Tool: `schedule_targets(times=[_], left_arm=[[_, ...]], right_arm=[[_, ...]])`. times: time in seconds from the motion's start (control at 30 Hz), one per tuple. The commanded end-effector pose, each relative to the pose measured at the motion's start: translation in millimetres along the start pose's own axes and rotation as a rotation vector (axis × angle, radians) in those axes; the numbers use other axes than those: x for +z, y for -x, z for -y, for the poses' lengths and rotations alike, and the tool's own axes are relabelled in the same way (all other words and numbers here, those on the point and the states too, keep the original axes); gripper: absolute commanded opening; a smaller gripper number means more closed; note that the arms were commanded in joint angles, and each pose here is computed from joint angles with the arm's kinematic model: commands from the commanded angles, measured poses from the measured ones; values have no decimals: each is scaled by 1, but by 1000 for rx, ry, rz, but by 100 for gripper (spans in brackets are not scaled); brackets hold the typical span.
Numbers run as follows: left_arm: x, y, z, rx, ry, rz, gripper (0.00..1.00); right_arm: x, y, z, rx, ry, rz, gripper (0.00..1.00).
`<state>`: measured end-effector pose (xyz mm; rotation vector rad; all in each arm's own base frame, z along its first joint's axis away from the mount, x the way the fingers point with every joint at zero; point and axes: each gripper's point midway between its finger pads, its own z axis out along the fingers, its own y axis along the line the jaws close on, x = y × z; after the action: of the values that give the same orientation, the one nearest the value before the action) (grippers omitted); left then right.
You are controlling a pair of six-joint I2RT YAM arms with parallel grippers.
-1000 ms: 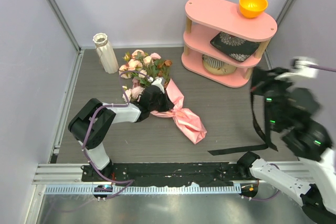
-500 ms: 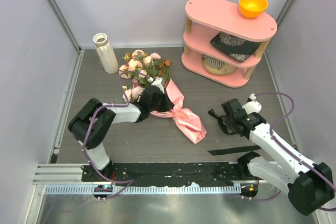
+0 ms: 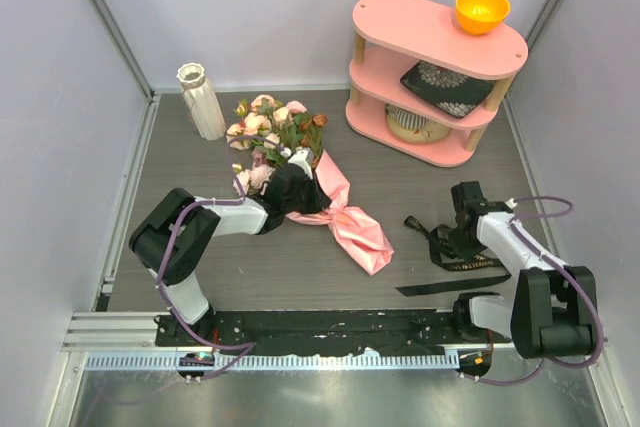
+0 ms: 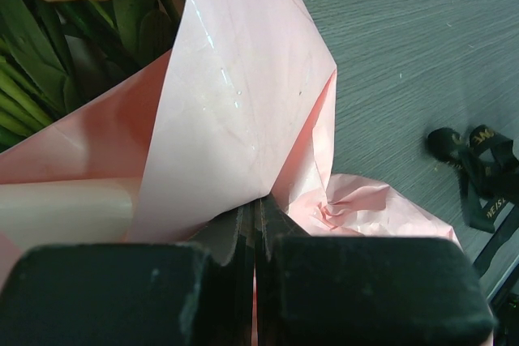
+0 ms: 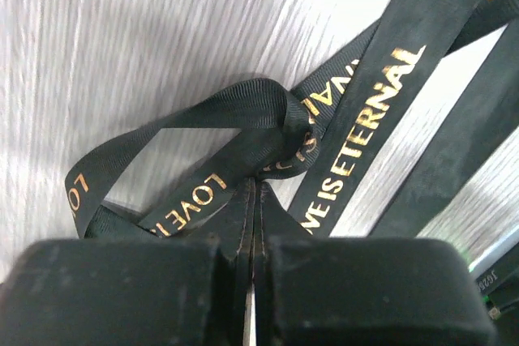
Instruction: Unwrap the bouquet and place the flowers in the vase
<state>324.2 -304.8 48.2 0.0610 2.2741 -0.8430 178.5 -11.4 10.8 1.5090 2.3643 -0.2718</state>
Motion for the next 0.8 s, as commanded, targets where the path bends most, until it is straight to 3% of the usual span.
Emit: schedule_targets(times=[0.0, 0.23, 0.43, 0.53, 0.57, 0.67, 0.77], left_arm=[[-6, -1, -7, 10, 19, 2, 0], [-5, -2, -7, 10, 21, -1, 0], [-6, -2, -5, 17, 4, -2, 0], [-7, -1, -3, 19, -3, 4, 0], [-7, -1, -3, 19, -5, 3, 0], [-7, -1, -3, 19, -6, 2, 0], [-8, 0, -2, 21, -10, 7, 0]], right_arm=[[23, 53, 11, 115, -92, 140, 1], [18, 129, 36, 305, -181, 299, 1], [-6, 143, 5, 225, -25, 350, 13], [-32, 144, -4, 149, 23, 432, 35], [-42, 141, -10, 104, 36, 467, 51], [-63, 128, -16, 57, 101, 468, 74], [-67, 109, -16, 17, 132, 394, 80]])
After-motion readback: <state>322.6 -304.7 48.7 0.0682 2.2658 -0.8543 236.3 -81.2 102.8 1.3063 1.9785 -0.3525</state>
